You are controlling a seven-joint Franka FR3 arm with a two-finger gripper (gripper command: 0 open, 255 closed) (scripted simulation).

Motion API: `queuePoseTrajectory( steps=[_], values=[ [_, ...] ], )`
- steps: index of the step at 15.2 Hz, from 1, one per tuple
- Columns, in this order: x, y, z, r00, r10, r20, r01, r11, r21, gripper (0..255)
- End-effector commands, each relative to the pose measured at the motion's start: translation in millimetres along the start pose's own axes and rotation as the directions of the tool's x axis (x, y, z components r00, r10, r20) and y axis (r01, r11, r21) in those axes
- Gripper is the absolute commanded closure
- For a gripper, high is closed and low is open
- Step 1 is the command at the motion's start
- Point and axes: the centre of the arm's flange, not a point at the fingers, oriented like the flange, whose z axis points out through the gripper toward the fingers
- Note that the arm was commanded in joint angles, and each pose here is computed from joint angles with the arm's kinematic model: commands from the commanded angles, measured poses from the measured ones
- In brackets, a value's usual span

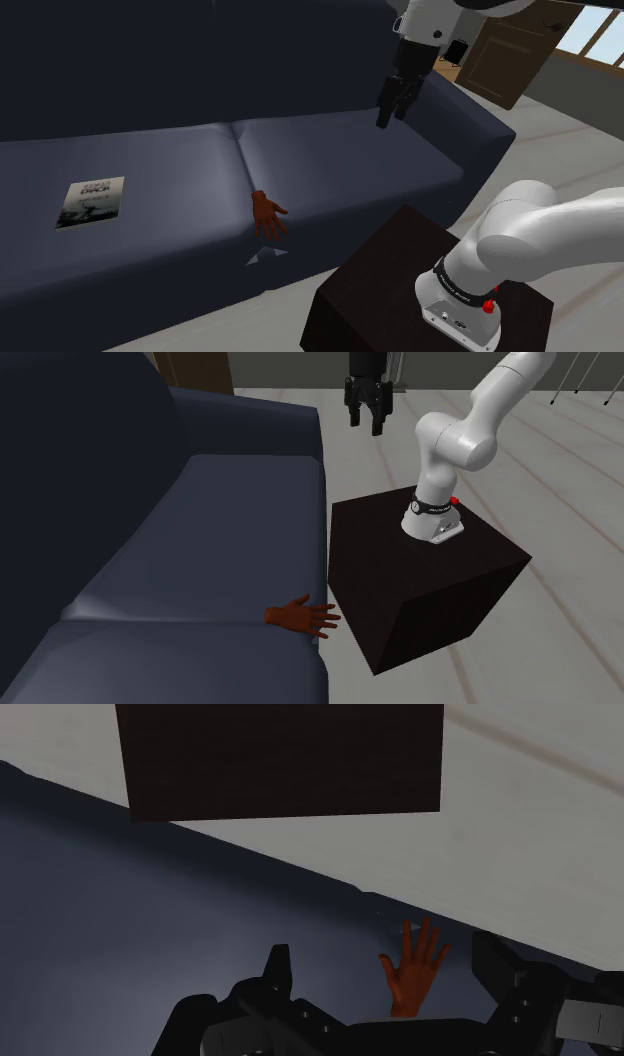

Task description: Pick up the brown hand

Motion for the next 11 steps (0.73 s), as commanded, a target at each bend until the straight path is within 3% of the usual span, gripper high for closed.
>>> queuePoseTrajectory(
  steps=[1, 11],
  values=[
    [0, 0, 0, 1.0, 0.0, 0.0, 0.0, 1.0, 0.0, 0],
    [59, -42, 107, 0.996, 0.072, -0.061, -0.073, 0.997, -0.021, 0]
  ],
)
